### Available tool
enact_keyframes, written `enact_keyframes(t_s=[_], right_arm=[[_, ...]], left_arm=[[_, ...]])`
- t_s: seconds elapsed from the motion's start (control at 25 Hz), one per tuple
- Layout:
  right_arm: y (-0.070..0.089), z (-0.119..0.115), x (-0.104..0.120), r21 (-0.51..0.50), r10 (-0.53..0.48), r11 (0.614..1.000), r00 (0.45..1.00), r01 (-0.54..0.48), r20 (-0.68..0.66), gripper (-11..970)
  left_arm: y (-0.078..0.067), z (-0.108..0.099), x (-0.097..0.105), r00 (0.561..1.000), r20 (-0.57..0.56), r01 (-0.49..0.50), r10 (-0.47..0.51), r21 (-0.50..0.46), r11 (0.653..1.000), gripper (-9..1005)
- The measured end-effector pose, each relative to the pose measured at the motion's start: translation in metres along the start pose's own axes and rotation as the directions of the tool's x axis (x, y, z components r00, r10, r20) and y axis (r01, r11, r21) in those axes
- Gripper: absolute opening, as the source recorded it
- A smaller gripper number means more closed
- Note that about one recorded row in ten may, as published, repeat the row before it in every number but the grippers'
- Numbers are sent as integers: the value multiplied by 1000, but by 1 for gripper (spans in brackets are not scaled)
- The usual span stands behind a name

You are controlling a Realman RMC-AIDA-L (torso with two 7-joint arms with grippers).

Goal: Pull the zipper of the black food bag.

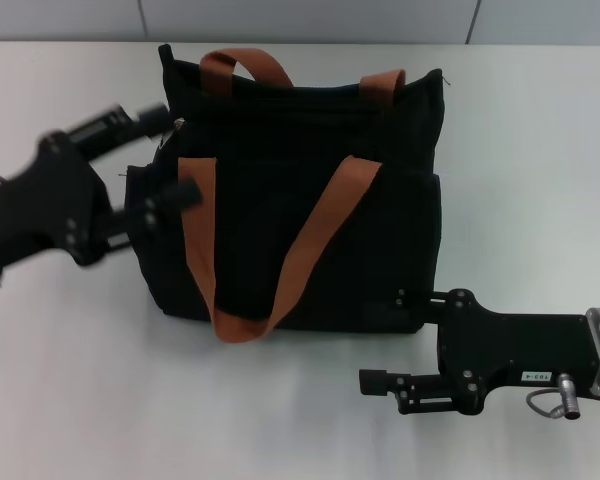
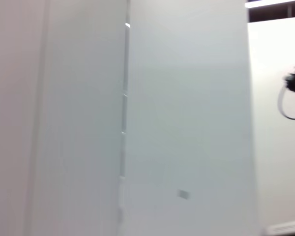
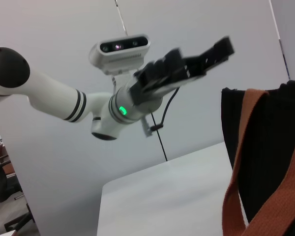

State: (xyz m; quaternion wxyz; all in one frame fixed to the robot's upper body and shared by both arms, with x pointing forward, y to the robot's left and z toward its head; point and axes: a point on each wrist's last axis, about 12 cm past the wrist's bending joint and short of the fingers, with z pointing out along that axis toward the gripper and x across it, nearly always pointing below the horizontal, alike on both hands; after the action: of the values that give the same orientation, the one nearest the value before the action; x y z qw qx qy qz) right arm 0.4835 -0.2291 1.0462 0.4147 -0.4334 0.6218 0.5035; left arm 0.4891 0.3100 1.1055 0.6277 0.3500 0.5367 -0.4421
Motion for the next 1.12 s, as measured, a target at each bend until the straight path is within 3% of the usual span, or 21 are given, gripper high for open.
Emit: enact_keyframes(t_s=[0.16,0.28,0.4,0.48,0.64,1.12], right_arm=[[0,0,0,0,0,1000,1000,0,0,754],[0,-1,0,0,0,1000,1000,0,3,754],[0,-1,0,1,1,1000,1000,-1,3,754],[1,-2,0,0,4,1000,1000,-4,4,755],[1,-2,0,0,6,1000,1000,-6,4,755],[1,-3,0,4,12,1000,1000,-12,7,755]], left_arm=[[15,-7,-9,999,-34,-11,9,-64,998,739],[46,-23,-19,985,-170,-25,-13,-215,976,736],[51,-26,-19,979,-202,-25,-24,-238,971,733],[60,-30,-21,955,-291,-24,-53,-255,967,731],[62,-29,-22,920,-385,-14,-74,-221,975,727],[60,-2,-15,885,-465,-36,-21,-113,993,716]])
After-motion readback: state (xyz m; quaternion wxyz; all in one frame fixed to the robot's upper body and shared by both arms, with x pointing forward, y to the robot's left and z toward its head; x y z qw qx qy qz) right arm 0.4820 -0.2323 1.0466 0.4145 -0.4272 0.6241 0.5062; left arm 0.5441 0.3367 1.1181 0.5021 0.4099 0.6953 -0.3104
